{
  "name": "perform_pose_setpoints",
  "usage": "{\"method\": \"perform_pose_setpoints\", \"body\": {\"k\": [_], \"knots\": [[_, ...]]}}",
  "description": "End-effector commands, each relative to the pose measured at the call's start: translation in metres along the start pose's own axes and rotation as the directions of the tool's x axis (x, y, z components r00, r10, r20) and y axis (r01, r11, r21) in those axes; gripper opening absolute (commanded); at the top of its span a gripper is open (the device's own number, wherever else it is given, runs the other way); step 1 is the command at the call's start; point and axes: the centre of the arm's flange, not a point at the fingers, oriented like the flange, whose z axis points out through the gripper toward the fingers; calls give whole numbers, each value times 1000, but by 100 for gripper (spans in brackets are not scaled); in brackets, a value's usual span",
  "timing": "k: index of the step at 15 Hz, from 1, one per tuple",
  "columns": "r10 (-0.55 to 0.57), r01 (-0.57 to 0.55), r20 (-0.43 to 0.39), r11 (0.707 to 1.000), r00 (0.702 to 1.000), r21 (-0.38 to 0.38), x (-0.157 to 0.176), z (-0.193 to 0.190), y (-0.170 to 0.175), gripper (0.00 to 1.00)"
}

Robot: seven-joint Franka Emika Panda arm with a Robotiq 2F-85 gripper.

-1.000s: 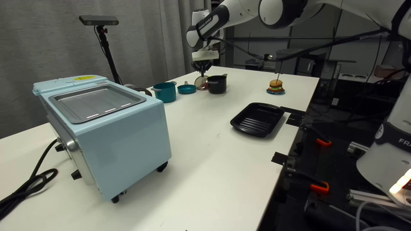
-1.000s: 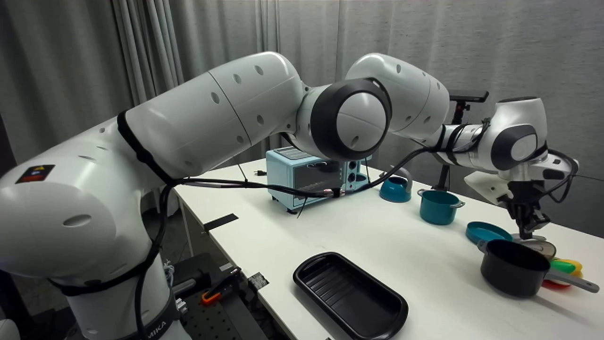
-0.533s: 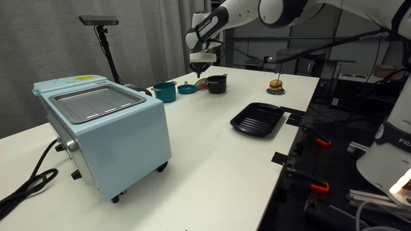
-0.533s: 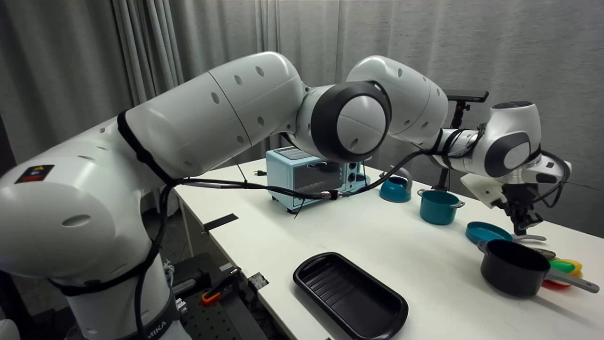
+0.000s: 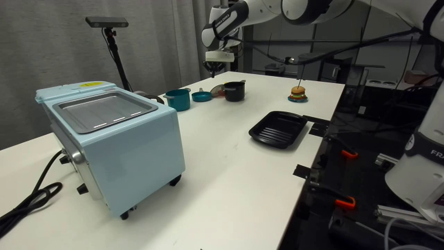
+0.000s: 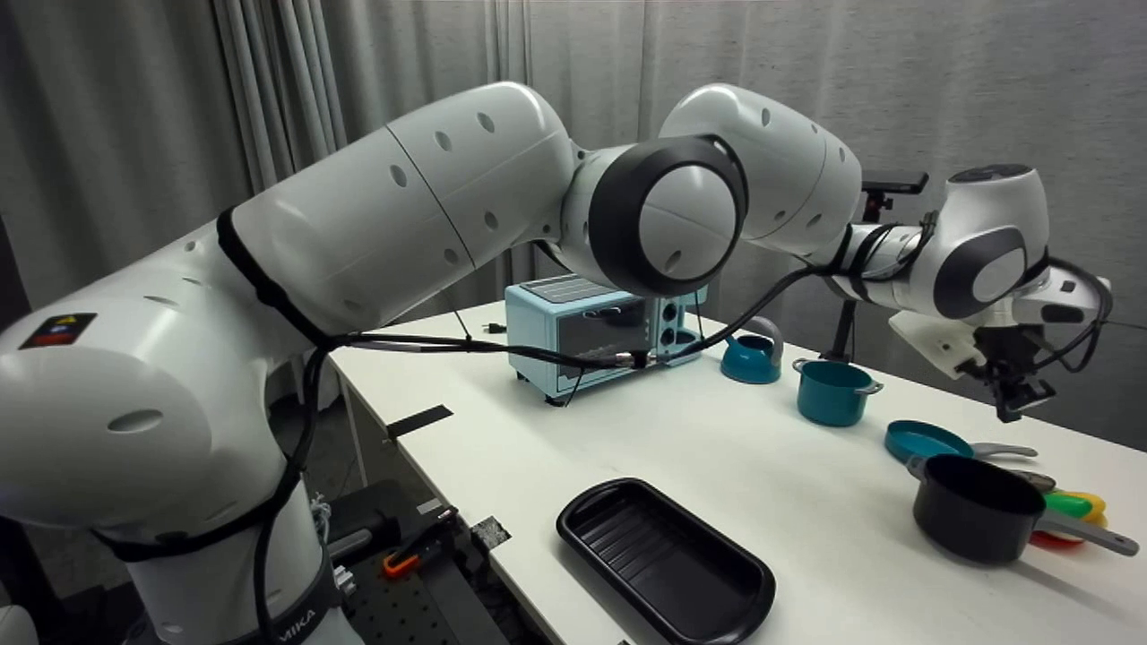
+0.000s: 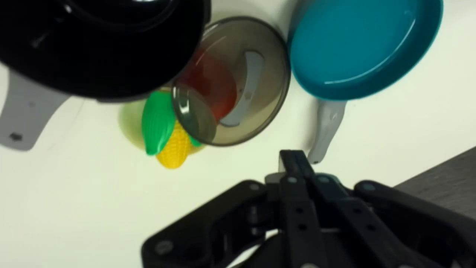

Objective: Pick up the lid of the small black pot

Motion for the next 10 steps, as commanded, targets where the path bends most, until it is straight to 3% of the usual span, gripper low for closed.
{"method": "perform_pose_setpoints", "body": {"k": [1,9,10], "knots": [[-62,61,28,998,998,12,31,-54,18,0],[-202,207,142,978,969,-28,47,-94,36,1],[-209,216,153,976,966,-32,46,-94,36,18]]}}
